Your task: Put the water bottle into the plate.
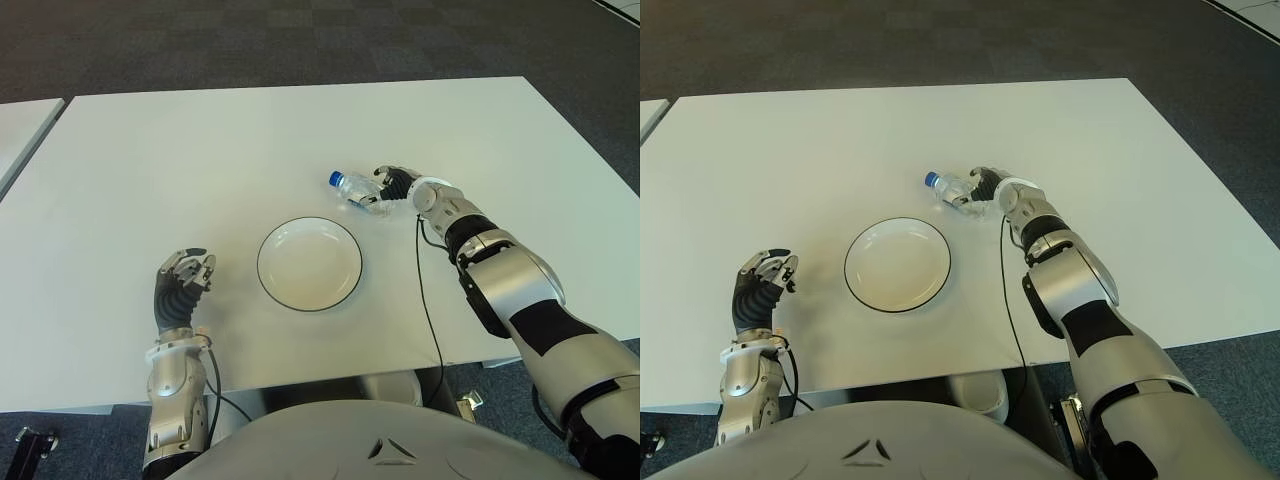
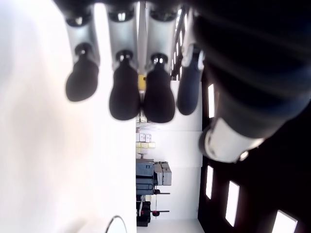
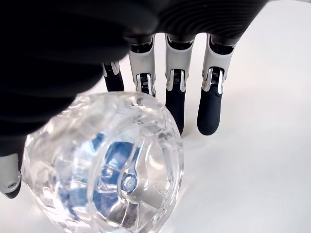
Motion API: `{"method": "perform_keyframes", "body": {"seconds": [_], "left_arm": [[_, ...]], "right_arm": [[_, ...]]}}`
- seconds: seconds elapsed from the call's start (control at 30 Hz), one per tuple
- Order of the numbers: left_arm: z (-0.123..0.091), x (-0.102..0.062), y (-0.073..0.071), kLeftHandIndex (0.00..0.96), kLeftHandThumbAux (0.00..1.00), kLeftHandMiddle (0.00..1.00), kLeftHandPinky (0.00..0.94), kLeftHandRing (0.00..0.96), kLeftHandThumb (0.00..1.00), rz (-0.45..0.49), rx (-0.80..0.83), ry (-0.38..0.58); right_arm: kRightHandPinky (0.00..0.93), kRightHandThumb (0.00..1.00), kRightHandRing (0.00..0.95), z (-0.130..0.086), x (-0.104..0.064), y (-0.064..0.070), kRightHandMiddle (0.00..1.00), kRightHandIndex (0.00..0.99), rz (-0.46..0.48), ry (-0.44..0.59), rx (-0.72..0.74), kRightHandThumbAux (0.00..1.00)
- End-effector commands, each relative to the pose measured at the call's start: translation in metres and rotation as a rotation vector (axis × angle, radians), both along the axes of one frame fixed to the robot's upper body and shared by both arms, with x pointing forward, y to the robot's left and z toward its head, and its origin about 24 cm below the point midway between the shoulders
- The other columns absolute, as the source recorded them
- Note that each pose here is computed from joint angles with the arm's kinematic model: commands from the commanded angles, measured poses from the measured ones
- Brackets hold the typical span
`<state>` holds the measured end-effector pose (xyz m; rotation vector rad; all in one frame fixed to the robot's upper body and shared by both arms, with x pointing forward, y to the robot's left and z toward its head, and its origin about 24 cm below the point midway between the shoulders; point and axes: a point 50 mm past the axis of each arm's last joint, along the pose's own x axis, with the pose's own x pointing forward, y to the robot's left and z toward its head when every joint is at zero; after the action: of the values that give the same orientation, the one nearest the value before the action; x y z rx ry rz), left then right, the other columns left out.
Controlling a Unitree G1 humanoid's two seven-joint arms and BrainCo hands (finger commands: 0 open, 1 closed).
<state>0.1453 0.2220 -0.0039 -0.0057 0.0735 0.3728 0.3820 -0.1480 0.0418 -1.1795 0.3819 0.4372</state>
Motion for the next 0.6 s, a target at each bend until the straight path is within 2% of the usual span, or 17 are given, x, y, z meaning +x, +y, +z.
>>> {"method": "perform_keyframes", "body": {"seconds": [0.03, 0.3, 0.6], "left_arm": [[-0.0002, -0.0002, 0.0006, 0.434, 0.721, 0.746, 0.727, 0.732, 0.703, 0.01, 0.003, 0.016], [0.0001, 0.0005, -0.0009, 0.434, 0.721, 0.735, 0.719, 0.722, 0.702, 0.011, -0.002, 0.018], [0.0, 0.0015, -0.0026, 0.434, 0.721, 0.73, 0.717, 0.718, 0.703, 0.019, 0.002, 0.029]], "right_arm": [[0.441, 0.0, 0.389, -0.0207, -0.0117, -0.0011, 0.31, 0.102, -0.042, 0.115, 0.035, 0.498], [0.396, 0.0, 0.379, -0.024, -0.0136, -0.0047, 0.318, 0.161, -0.113, 0.127, 0.097, 0.537], [0.411, 0.0, 0.393, -0.0271, -0.0155, -0.0082, 0.351, 0.242, -0.152, 0.129, 0.109, 0.606]]}}
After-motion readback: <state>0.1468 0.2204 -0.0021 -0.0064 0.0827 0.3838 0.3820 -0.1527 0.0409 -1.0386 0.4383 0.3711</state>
